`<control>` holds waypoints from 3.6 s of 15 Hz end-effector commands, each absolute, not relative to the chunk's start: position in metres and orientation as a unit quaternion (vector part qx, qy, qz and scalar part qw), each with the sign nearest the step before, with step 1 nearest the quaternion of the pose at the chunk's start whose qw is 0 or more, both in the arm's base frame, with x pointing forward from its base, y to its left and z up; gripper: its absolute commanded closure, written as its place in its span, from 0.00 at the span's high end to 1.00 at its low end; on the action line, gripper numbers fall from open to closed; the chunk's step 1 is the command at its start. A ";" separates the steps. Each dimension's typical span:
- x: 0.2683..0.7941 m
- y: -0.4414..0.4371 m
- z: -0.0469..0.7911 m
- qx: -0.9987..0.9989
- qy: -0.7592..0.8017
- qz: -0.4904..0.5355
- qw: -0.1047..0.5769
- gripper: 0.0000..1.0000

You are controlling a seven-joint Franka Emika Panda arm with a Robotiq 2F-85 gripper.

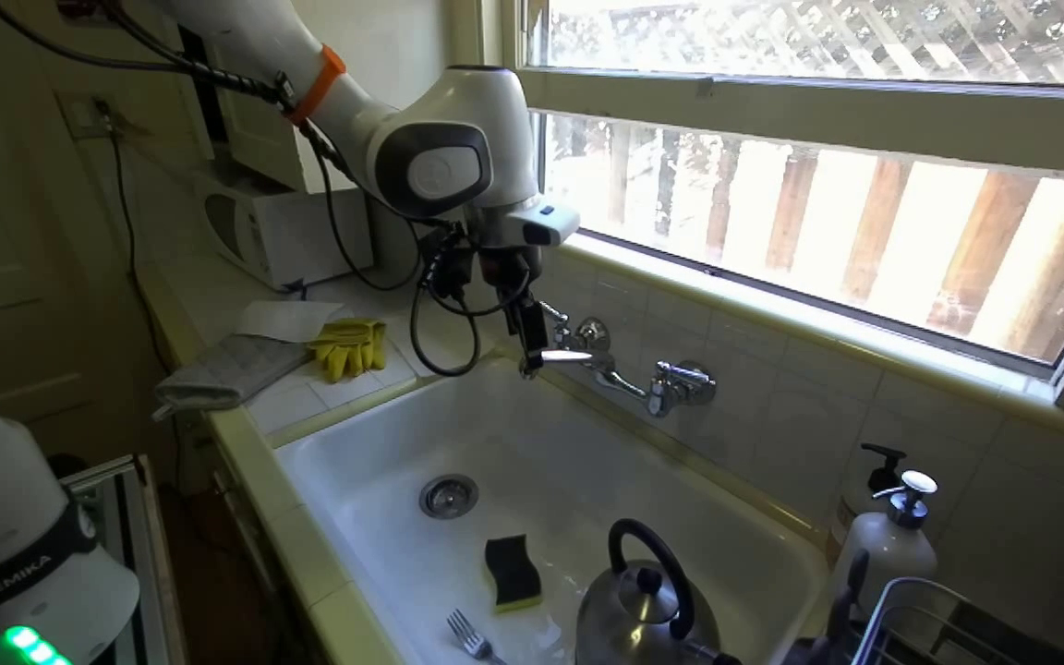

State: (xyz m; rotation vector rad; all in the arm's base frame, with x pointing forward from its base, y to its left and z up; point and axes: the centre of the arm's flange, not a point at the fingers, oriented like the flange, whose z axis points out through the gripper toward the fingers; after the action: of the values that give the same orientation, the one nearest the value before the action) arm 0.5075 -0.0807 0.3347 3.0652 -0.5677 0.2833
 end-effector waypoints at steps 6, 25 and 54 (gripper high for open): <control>0.537 -0.059 0.316 0.979 -0.167 0.116 -0.014 1.00; 0.585 0.018 0.309 0.982 -0.143 0.126 0.007 1.00; 0.450 -0.060 0.277 0.995 -0.089 -0.001 0.045 1.00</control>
State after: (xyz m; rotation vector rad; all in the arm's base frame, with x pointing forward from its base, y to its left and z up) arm 0.4790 -0.0302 0.2911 3.0711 -0.2104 -0.0053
